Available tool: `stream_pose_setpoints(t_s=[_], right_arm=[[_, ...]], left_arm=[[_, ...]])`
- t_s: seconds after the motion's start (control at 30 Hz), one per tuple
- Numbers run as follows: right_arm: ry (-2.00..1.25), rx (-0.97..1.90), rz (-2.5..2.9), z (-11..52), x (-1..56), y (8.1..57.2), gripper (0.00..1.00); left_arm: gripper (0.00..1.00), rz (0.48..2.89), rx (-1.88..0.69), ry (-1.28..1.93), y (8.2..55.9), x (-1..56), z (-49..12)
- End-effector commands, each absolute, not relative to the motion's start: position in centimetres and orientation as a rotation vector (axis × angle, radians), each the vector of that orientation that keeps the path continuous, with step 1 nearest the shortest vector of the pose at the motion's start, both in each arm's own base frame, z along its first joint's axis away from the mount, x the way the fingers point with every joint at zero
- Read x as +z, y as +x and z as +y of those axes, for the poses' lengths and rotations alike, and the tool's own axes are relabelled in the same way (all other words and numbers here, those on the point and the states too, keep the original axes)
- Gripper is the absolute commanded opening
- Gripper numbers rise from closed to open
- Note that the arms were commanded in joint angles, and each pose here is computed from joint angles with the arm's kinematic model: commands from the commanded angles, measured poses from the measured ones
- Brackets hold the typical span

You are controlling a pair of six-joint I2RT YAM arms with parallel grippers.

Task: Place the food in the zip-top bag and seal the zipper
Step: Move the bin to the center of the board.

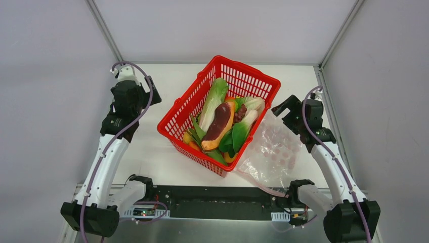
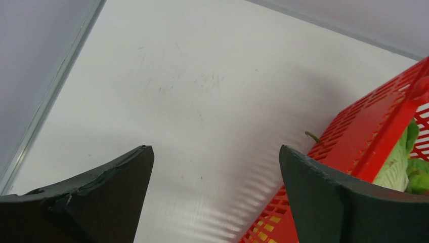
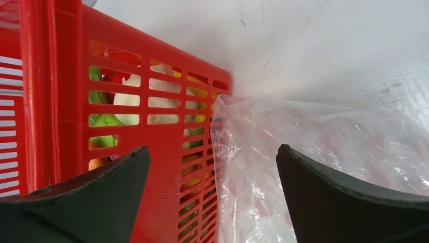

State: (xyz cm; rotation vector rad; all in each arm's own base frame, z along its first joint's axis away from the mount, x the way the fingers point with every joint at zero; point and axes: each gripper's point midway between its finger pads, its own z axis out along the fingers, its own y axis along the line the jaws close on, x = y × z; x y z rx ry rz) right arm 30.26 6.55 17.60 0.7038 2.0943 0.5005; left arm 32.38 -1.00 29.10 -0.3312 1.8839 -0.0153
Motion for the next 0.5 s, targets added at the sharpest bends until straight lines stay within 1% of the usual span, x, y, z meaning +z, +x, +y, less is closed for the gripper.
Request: stream_pose_setpoints(t_s=[0.0, 0.1, 0.13, 0.2, 0.23, 0.3, 0.47], right_arm=[[0.719, 0.644, 2.131, 8.7, 18.4, 30.0, 1.0], [0.635, 0.751, 2.173, 10.4, 18.2, 29.0, 1.0], [0.606, 0.786, 2.192, 11.0, 18.1, 28.6, 1.0], [0.564, 0.826, 2.251, 11.8, 17.5, 27.7, 1.0], [0.54, 0.845, 2.285, 12.2, 17.2, 27.1, 1.0], [0.493, 0.871, 2.357, 13.0, 16.4, 25.7, 1.0], [0.346, 0.963, 2.448, 15.9, 15.5, 22.4, 0.98]], left_arm=[[0.99, 1.855, 0.019, -0.44, 32.3, 29.8, 0.3], [0.99, 1.872, -0.079, -0.27, 31.5, 30.6, -1.9], [0.99, 1.855, -0.116, -0.264, 31.2, 31.0, -2.3], [0.99, 1.828, -0.175, -0.426, 30.2, 31.1, -2.0], [0.99, 1.811, -0.178, -0.453, 29.6, 31.2, -1.7], [0.99, 1.778, -0.196, -0.393, 28.8, 31.7, -2.0], [0.99, 1.638, -0.284, -0.366, 27.5, 33.6, -2.6]])
